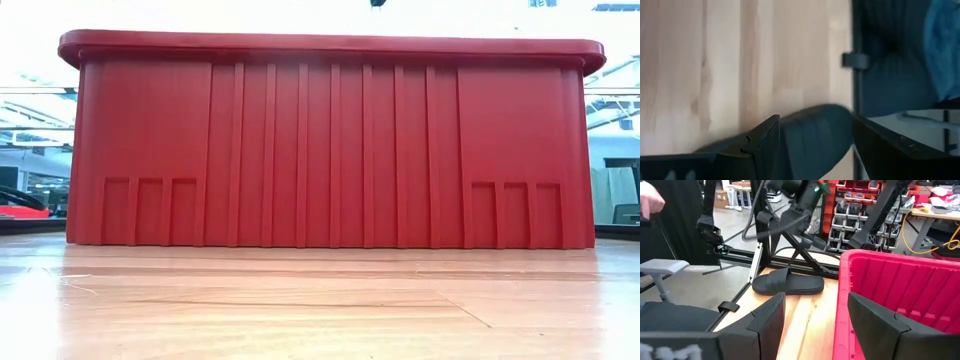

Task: Pick and place slides into bin
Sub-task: Put the black slide into the red container

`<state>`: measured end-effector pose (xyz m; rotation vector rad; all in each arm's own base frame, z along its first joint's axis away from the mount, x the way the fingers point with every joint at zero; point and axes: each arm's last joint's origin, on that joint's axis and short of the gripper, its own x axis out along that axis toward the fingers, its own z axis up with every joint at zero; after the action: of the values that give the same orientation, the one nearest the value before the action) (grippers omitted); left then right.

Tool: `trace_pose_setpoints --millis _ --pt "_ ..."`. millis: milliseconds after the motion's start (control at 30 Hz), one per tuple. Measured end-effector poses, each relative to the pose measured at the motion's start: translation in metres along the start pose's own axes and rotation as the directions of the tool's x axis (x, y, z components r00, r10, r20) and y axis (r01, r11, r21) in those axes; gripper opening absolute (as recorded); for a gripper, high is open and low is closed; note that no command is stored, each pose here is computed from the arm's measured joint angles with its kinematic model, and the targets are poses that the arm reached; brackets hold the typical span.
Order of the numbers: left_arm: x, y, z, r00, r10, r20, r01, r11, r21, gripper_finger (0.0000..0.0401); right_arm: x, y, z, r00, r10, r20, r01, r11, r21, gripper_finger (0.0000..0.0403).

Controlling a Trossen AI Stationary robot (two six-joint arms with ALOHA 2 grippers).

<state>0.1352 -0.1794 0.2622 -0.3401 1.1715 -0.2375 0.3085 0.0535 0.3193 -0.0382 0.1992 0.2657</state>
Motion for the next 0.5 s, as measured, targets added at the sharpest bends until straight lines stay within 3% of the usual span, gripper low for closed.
trace_pose_setpoints --millis 167,500 --pt "0.009 0.000 -0.008 0.996 0.071 -0.062 -0.072 0.997 -0.009 0.0237 0.002 -0.001 -0.002 0.999 -0.042 -0.007 0.042 0.999 0.029 0.0208" --pt "0.020 0.002 -0.020 0.985 0.163 -0.056 -0.164 0.986 -0.014 0.0237 0.002 0.000 -0.002 0.999 -0.046 -0.011 0.047 0.998 0.051 0.0208"
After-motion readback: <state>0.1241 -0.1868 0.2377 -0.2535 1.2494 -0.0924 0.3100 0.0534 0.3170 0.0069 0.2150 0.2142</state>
